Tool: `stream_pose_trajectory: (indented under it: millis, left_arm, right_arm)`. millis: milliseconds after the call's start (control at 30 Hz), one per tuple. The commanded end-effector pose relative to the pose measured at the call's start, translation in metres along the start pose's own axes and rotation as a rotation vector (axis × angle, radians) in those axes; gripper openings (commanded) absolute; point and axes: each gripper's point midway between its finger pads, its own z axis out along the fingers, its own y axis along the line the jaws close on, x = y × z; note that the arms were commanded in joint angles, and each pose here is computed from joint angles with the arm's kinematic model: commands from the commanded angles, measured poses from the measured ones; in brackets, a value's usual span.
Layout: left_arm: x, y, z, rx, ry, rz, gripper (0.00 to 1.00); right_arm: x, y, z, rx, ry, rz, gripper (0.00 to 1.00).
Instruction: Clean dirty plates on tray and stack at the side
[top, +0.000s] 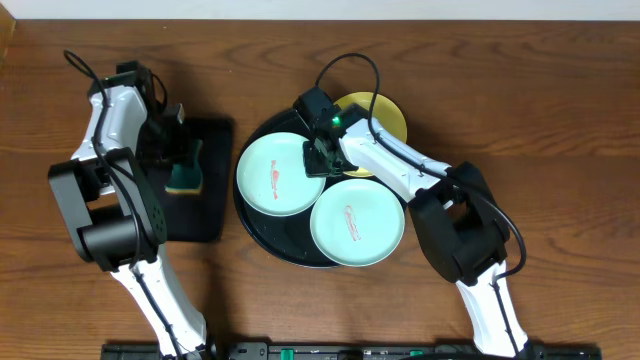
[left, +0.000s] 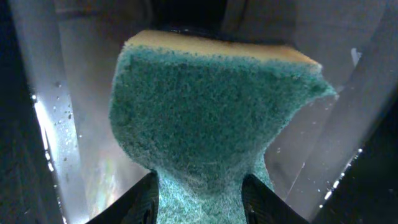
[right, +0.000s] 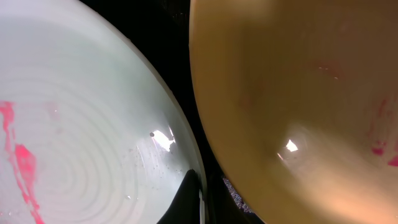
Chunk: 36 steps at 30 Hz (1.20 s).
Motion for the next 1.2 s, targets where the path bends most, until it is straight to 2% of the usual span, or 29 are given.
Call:
stream_pose_trajectory:
  millis: [0, 100, 200, 233, 267, 500, 733, 933, 1167]
  left_arm:
    - [0.008, 0.001, 0.018, 0.004, 0.031, -0.002, 0.43]
    - [0.009, 0.001, 0.024, 0.004, 0.027, -0.003, 0.34]
    - [0.009, 0.001, 0.025, 0.003, 0.025, -0.006, 0.19]
    - [0.008, 0.001, 0.025, 0.003, 0.025, -0.006, 0.1]
    - [0.008, 0.001, 0.025, 0.003, 0.025, -0.006, 0.08]
    - [0.004, 0.002, 0.017, 0.001, 0.016, -0.071, 0.07]
    - [-0.007, -0.005, -0.044, 0.015, -0.054, -0.067, 0.07]
    - [-0.006, -0.05, -0.093, 0.165, -0.154, -0.035, 0.07]
    - [0.012, -0.116, -0.078, 0.172, -0.075, 0.02, 0.07]
  right_arm:
    - [0.008, -0.003, 0.016, 0.048, 0.014, -0.033, 0.01]
    - [0.008, -0.003, 0.017, 0.047, 0.014, -0.036, 0.01]
    - [0.009, -0.002, 0.017, 0.047, 0.014, -0.043, 0.01]
    - [0.009, -0.001, 0.017, 0.047, 0.014, -0.043, 0.01]
    - [0.009, -0.001, 0.017, 0.047, 0.014, -0.043, 0.01]
    - [0.009, -0.002, 0.017, 0.049, 0.012, -0.043, 0.03]
    - [0.009, -0.002, 0.017, 0.05, 0.013, -0.045, 0.04]
    - [0.008, -0.004, 0.016, 0.047, 0.016, -0.039, 0.02]
    - [0.008, -0.004, 0.016, 0.048, 0.016, -0.039, 0.03]
